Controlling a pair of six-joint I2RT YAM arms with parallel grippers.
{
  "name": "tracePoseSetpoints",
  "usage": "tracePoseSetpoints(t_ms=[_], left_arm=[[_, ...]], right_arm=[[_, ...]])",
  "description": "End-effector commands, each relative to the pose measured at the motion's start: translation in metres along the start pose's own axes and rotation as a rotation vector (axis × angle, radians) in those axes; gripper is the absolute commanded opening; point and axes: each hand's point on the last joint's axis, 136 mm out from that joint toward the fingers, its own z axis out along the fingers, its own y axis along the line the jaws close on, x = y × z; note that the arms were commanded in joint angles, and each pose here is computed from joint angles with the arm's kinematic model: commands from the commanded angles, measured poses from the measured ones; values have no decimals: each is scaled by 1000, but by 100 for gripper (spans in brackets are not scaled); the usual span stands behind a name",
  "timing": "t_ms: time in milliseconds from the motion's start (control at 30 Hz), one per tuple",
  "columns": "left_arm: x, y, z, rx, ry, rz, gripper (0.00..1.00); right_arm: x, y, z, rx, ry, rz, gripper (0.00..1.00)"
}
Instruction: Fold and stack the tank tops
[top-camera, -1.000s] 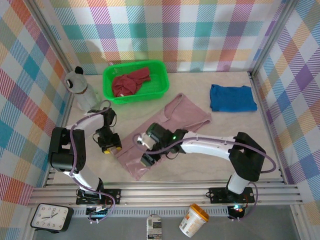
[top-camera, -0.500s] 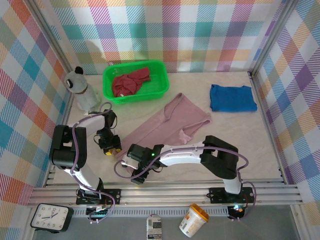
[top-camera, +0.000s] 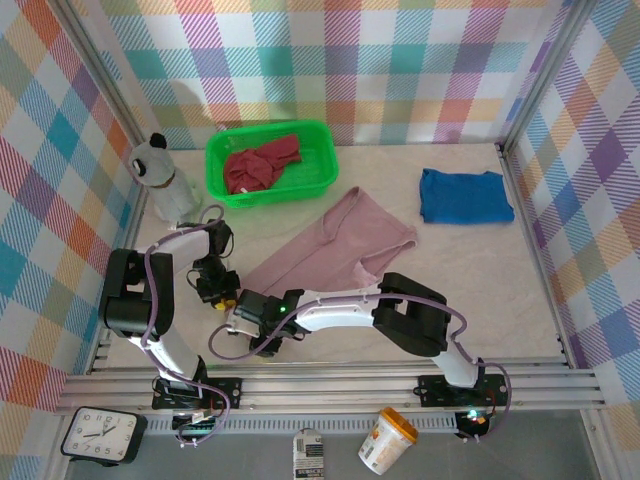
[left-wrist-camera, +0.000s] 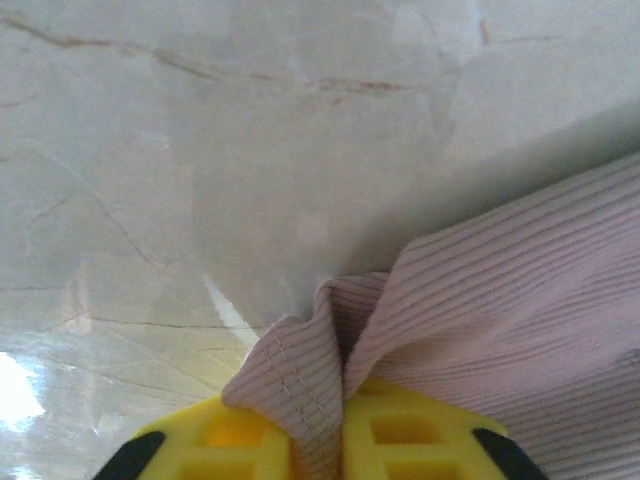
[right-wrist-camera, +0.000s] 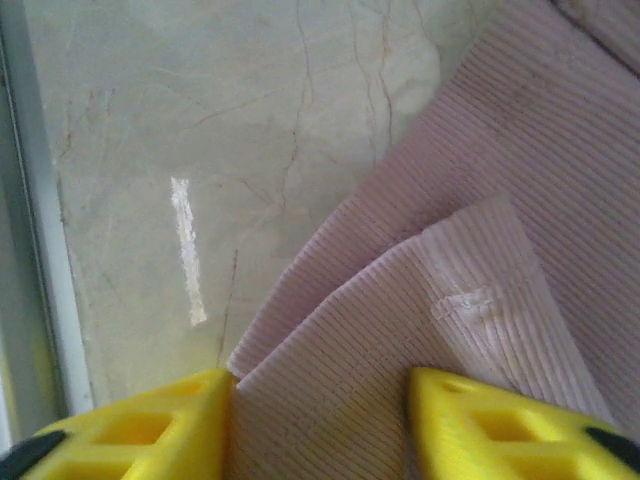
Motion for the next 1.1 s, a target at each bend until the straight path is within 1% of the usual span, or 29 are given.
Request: tracePoseSetpoints(t_ms=[0,100,267,300,367,533,667,767,967,1067], left_arm=[[-4,-2,2,9,-5,-2,10],[-8,-2,-12,-1,-45,-4,6],[-11,-9,-45,-9,-105,24,1],[-12,-11,-51,-5,-116,31,0],[-14,-17,-61,3,-132,39,0],[-21,-35,-79,25,-156,71,0],[-33,-66,-101,76,-200,109,0],[-43,-92,-112,119,-219,141,0],[-69,-138,-116,128,-231,199,0],[-81,-161,-109,136,-221,227,0]], right_arm=[[28,5,11,-5,112,-22,31],[15,9,-2,-26,68,-7,19],[-16,6,-38,-42,-40,50,7],[-19,5,-47,-53,-58,106,6],[-21,-2,-59,-67,-85,162,5],[-8,-19,-81,-95,-116,293,5],[5,-45,-108,-127,-176,433,4],[20,-65,-122,-139,-194,510,4],[55,-100,-137,-211,-216,669,4],[69,-114,-136,-240,-222,724,5]])
